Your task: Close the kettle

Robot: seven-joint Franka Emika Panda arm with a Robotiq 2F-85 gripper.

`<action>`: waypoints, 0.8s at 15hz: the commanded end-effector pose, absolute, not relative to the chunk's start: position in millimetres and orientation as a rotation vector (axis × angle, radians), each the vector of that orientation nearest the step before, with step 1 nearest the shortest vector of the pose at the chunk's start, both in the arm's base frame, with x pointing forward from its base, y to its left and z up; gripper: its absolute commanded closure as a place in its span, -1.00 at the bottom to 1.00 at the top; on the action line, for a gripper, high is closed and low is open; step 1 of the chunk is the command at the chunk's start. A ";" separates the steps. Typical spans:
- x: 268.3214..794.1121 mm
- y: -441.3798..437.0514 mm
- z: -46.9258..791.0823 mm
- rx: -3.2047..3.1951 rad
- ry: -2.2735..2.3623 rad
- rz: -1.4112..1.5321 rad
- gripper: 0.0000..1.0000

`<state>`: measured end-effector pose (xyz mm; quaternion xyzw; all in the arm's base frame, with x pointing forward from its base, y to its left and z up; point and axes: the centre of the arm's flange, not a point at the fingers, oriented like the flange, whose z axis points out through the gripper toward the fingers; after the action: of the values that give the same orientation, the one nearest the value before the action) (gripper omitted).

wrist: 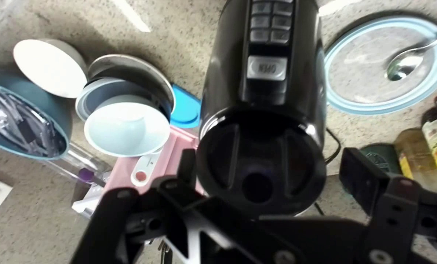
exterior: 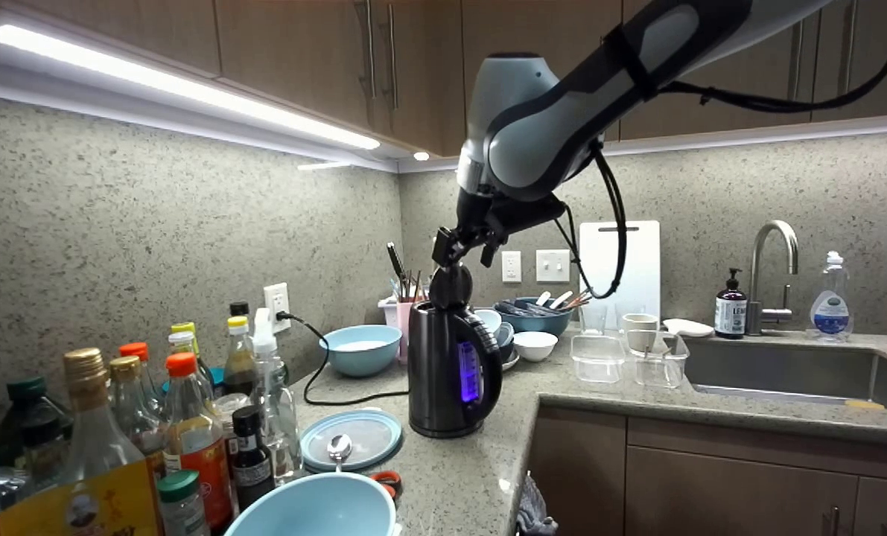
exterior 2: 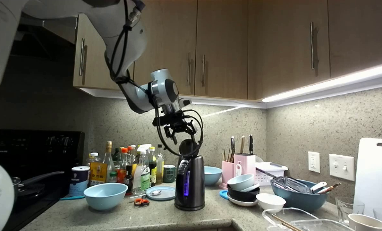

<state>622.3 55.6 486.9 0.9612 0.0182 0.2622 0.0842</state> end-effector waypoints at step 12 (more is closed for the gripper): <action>639.3 28.1 462.3 2.846 -0.071 0.805 -1.00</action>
<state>635.8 31.4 469.6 0.9638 -0.0083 0.2470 0.1003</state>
